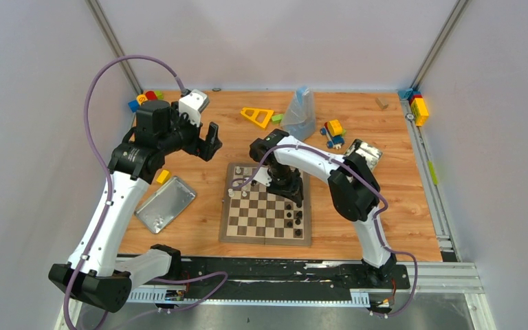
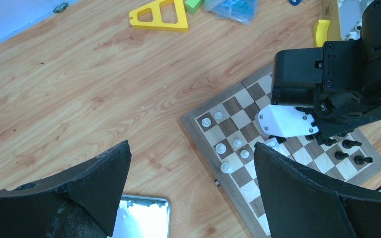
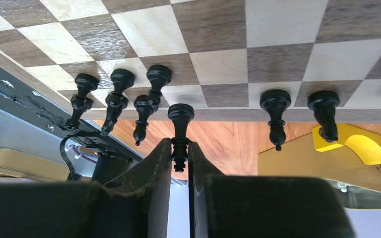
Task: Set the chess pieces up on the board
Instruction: Place the chess piece on the chessboard, then move the chess piece to the chessboard.
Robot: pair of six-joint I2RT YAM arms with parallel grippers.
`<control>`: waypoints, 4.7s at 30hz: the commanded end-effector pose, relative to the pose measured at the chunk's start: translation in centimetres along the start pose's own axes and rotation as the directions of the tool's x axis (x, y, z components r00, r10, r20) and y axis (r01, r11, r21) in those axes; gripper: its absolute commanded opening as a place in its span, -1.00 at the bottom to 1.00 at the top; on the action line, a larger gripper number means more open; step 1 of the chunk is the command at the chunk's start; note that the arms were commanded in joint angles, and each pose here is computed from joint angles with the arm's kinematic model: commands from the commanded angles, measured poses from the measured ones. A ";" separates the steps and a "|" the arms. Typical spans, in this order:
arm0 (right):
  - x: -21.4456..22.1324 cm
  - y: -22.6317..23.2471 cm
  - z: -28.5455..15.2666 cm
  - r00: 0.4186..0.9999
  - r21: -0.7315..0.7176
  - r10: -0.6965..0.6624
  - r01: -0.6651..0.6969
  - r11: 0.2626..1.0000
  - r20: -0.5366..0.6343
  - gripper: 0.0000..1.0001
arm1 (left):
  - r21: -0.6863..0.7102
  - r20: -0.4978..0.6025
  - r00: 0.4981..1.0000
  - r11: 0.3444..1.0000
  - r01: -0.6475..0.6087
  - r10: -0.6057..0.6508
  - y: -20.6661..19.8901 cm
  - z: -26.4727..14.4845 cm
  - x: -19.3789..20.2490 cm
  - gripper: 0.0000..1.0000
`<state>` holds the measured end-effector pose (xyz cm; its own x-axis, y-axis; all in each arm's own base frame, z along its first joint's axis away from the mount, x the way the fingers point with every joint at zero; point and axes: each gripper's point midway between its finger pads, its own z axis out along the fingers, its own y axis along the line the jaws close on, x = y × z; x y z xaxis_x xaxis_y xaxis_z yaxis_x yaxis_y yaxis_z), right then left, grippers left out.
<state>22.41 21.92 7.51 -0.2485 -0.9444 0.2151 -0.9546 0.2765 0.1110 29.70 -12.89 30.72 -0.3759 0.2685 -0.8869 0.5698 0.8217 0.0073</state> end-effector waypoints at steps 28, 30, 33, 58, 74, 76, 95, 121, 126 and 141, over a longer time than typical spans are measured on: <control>-0.7 0.7 0.6 1.000 -0.011 0.004 -0.003 1.000 0.008 -0.76 | 0.006 0.035 0.999 1.000 -0.026 0.026 -0.1 -0.6 -0.6 1.00; -0.7 0.7 0.6 1.000 -0.014 0.004 -0.004 1.000 0.010 -0.74 | 0.006 0.035 0.999 1.000 -0.026 0.026 -0.1 -0.6 -0.7 1.00; -0.8 0.8 0.6 1.000 -0.017 0.004 -0.003 1.000 0.015 -0.70 | 0.006 0.035 0.999 1.000 -0.026 0.025 -0.1 -0.5 -0.6 1.00; -2.0 0.6 -2.2 0.992 -0.007 0.004 -0.003 1.000 0.130 -0.23 | 0.001 0.033 0.999 1.000 -0.029 0.029 0.1 -0.4 -0.5 1.00; -0.9 0.9 -1.5 0.993 -0.045 0.025 -0.020 0.999 0.116 -0.26 | 0.000 0.030 0.999 1.000 -0.025 0.025 0.2 -0.2 -0.5 1.00; -0.8 0.9 -1.3 0.994 -0.045 0.027 -0.022 0.999 0.109 -0.28 | 0.001 0.030 0.999 1.000 -0.026 0.026 0.1 -0.2 -0.5 1.00; -0.5 0.0 -1.0 0.994 -0.035 0.046 -0.042 0.998 0.097 -0.73 | -0.003 0.027 0.999 1.000 -0.024 0.024 0.2 -0.2 -0.5 1.00; -1.4 -2.1 -1.3 0.992 -0.015 0.057 -0.056 0.998 0.115 -0.77 | -0.006 0.029 0.999 1.000 -0.024 0.024 0.3 -0.4 -0.5 1.00; -1.5 -2.3 -1.2 0.992 -0.012 0.056 -0.055 0.998 0.114 -0.71 | -0.006 0.028 0.999 1.000 -0.024 0.024 0.3 -0.3 -0.4 1.00; -1.7 -2.5 -0.9 0.992 -0.015 0.051 -0.050 0.999 0.114 -0.66 | -0.007 0.027 0.999 1.000 -0.024 0.024 0.3 -0.4 -0.4 1.00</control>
<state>24.36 22.43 7.53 -0.3214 -0.9366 0.1399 -0.9314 0.3393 0.1321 29.74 -12.73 30.46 -0.3809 0.2694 -0.8845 0.5680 0.8230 0.0061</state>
